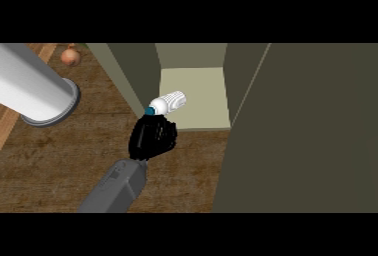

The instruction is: Pick up the bottled water, place it into the cabinet and close the cabinet

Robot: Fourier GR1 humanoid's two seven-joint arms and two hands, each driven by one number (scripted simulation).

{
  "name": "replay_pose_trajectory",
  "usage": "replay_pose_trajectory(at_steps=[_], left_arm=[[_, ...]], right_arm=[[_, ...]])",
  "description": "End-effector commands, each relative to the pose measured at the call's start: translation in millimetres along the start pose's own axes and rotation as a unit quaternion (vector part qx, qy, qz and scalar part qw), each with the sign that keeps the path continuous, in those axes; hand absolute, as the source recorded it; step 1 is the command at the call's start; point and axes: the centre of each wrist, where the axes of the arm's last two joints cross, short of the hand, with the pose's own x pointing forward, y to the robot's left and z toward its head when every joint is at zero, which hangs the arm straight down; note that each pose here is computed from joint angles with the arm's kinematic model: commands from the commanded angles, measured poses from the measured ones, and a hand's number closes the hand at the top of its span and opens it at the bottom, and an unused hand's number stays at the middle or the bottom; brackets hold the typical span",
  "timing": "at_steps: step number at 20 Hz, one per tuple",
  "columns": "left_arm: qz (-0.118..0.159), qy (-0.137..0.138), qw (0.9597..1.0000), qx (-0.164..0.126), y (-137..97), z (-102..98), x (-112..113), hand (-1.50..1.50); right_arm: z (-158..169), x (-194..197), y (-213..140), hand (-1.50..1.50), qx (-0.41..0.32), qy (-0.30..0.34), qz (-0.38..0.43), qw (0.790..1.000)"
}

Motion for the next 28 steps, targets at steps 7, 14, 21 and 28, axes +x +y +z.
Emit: replay_pose_trajectory(at_steps=[7,14,21,28], left_arm=[[-0.014,0.000,0.9996,-0.023,-68,-56,36,1.50],[-0.039,-0.004,0.9992,-0.005,-82,-86,44,1.50],[-0.082,0.009,0.9961,0.030,-121,-134,83,1.50],[-0.134,0.015,0.9882,0.073,-101,-131,64,1.50]], right_arm=[[9,0,-27,-1.50,0.009,-0.001,-0.064,0.998],[7,-12,-53,-1.50,0.011,-0.013,-0.078,0.997],[3,-7,-77,-1.50,0.018,-0.013,-0.077,0.997],[2,-12,-90,-1.50,0.036,-0.016,-0.086,0.996]])
